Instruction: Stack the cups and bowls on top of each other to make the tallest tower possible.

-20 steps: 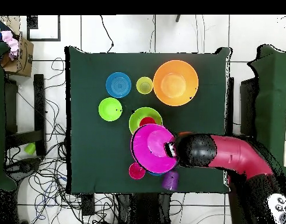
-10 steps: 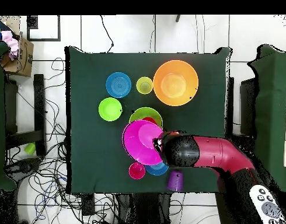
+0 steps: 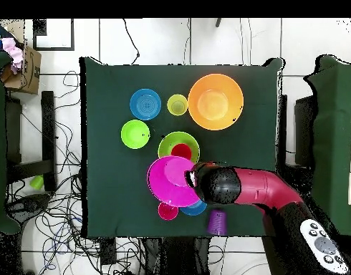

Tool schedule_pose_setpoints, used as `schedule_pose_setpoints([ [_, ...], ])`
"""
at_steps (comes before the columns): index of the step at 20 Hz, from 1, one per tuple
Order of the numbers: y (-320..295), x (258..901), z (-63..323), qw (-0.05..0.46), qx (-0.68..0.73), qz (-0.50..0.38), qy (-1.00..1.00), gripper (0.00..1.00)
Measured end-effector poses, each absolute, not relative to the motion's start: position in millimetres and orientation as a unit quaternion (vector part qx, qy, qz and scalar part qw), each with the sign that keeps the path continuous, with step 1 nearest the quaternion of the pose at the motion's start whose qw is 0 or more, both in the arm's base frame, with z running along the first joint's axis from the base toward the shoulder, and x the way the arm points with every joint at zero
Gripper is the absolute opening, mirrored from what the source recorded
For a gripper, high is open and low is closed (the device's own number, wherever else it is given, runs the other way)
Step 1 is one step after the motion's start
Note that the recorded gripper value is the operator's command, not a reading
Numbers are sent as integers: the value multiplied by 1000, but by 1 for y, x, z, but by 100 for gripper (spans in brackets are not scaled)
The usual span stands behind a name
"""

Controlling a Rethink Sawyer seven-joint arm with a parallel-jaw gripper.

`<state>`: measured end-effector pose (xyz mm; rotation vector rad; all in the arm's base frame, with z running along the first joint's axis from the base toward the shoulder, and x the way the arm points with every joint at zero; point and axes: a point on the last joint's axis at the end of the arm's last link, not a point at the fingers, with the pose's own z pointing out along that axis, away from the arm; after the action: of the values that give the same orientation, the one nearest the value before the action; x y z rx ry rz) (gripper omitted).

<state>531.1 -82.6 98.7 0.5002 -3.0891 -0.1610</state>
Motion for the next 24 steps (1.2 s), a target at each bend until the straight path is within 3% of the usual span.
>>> schedule_pose_setpoints([
  [16, -84, 517, 64, 30, 139, -90, -986, 0],
  [24, -93, 521, 87, 54, 114, -98, -987, 0],
])
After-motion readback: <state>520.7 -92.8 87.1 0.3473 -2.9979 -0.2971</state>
